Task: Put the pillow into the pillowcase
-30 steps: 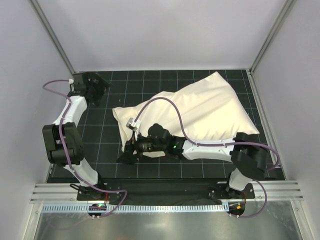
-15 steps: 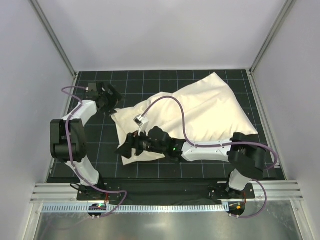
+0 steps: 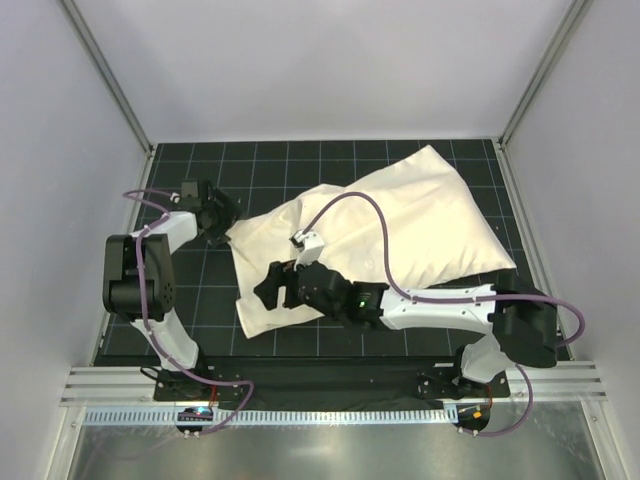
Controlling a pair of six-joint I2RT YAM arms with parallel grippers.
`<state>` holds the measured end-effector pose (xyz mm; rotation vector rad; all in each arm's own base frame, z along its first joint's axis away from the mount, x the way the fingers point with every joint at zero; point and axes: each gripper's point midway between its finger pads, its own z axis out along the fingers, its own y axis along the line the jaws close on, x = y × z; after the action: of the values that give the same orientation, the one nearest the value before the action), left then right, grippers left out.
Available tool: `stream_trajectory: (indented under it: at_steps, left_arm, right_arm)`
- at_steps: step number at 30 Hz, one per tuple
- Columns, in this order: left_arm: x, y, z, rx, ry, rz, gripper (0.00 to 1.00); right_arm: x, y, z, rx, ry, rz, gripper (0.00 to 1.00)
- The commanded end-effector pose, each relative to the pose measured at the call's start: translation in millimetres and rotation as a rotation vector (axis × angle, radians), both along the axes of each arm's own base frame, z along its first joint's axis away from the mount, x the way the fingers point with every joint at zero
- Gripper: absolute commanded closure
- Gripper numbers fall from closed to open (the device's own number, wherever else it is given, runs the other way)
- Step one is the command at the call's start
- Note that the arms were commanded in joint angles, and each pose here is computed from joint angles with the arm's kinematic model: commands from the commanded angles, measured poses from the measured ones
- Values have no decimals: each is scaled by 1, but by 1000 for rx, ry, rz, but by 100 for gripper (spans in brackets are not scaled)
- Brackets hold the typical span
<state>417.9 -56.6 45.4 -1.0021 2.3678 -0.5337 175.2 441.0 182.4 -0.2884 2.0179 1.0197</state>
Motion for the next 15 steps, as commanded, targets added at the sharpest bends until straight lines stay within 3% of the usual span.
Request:
stream_trajectory:
  at_steps: [1, 2, 4, 5, 7, 8, 9, 15]
  left_arm:
    - [17, 9, 7, 26, -83, 46, 21]
    - [17, 9, 4, 16, -85, 59, 32]
    - [21, 8, -3, 9, -89, 58, 43]
    - [24, 8, -5, 11, -92, 57, 57]
    - [32, 11, -7, 29, -97, 57, 73]
    - [35, 12, -7, 37, -99, 59, 94]
    - [43, 15, -1, 49, -118, 64, 100]
    - [74, 21, -2, 44, -112, 72, 100]
  right_arm:
    - [16, -30, 27, 16, -43, -138, 20]
    - [18, -36, 31, 10, -48, -160, 20]
    - [22, -58, 39, -18, -63, -223, 20]
    - [24, -65, 43, -24, -69, -245, 20]
    - [26, -89, 50, -53, -83, -305, 20]
    - [28, -98, 51, -63, -88, -326, 19]
    - [28, -106, 54, -70, -96, -345, 20]
    - [41, -183, 56, -171, -124, -561, 17]
